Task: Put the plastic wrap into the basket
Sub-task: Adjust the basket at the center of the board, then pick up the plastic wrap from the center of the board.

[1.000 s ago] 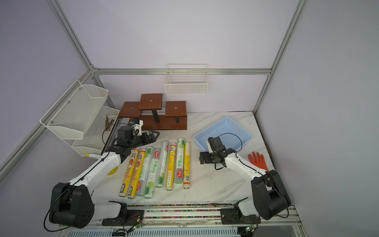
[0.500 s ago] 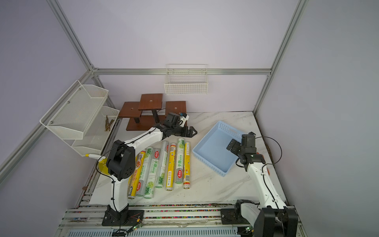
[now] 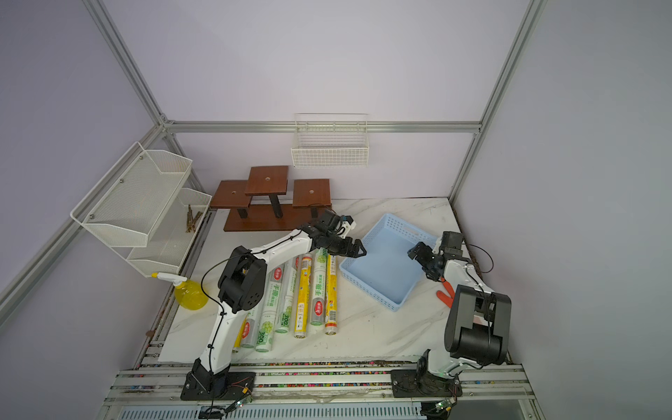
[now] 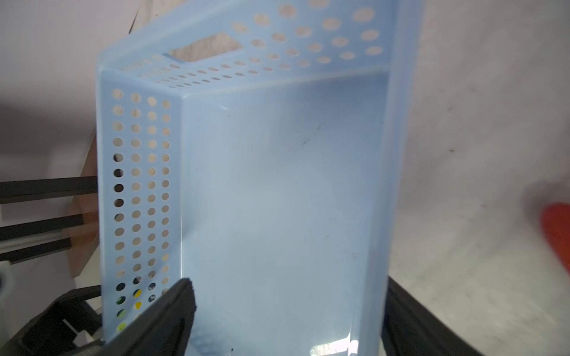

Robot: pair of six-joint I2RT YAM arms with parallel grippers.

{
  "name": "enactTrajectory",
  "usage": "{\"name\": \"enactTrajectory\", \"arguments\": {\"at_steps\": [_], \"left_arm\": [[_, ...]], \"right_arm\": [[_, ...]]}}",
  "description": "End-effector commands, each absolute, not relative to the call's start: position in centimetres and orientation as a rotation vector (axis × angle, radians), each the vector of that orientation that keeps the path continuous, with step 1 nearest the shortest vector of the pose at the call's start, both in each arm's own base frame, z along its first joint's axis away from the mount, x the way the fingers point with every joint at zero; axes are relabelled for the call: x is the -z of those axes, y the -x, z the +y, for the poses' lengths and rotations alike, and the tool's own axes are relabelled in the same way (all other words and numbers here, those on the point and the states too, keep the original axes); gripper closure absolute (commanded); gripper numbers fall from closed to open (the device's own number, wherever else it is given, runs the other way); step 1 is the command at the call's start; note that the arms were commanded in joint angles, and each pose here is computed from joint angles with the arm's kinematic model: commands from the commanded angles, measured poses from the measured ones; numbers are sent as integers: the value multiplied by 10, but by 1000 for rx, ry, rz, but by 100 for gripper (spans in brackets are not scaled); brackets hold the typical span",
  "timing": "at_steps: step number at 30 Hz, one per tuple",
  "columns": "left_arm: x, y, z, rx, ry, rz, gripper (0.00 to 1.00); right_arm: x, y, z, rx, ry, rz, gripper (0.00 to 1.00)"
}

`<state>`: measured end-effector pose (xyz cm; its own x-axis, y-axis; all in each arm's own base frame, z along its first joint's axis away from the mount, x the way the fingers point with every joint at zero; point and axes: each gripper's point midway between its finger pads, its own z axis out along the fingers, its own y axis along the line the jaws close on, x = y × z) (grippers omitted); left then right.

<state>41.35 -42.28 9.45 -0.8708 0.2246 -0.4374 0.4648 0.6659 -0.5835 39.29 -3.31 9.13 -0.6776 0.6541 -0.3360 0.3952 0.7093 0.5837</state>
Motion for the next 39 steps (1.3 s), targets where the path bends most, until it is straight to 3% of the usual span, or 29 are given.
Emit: {"name": "enactTrajectory", "arguments": {"at_steps": [1, 13, 20, 25, 31, 35, 39], "left_arm": [[-120, -378, -440, 1135, -591, 2523, 6], [-138, -301, -439, 1114, -602, 2509, 6], [-143, -310, -398, 860, -435, 2497, 1], [-164, -314, -379, 766, -434, 2428, 0], [-180, -321, -344, 576, -376, 2383, 1], [-193, -330, -298, 389, -213, 2308, 3], [-198, -333, -248, 221, -74, 2245, 4]], "right_arm": [[-102, -415, -7, -745, -636, 2399, 6], [-88, -421, 2, -614, -517, 2528, 5], [-92, -395, 6, -578, -532, 2511, 6], [-103, -390, -16, -398, -569, 2498, 5], [-163, -388, -26, -302, -555, 2360, 7], [-201, -388, 30, -408, -384, 2305, 14], [-205, -376, 130, -499, -134, 2359, 24]]}}
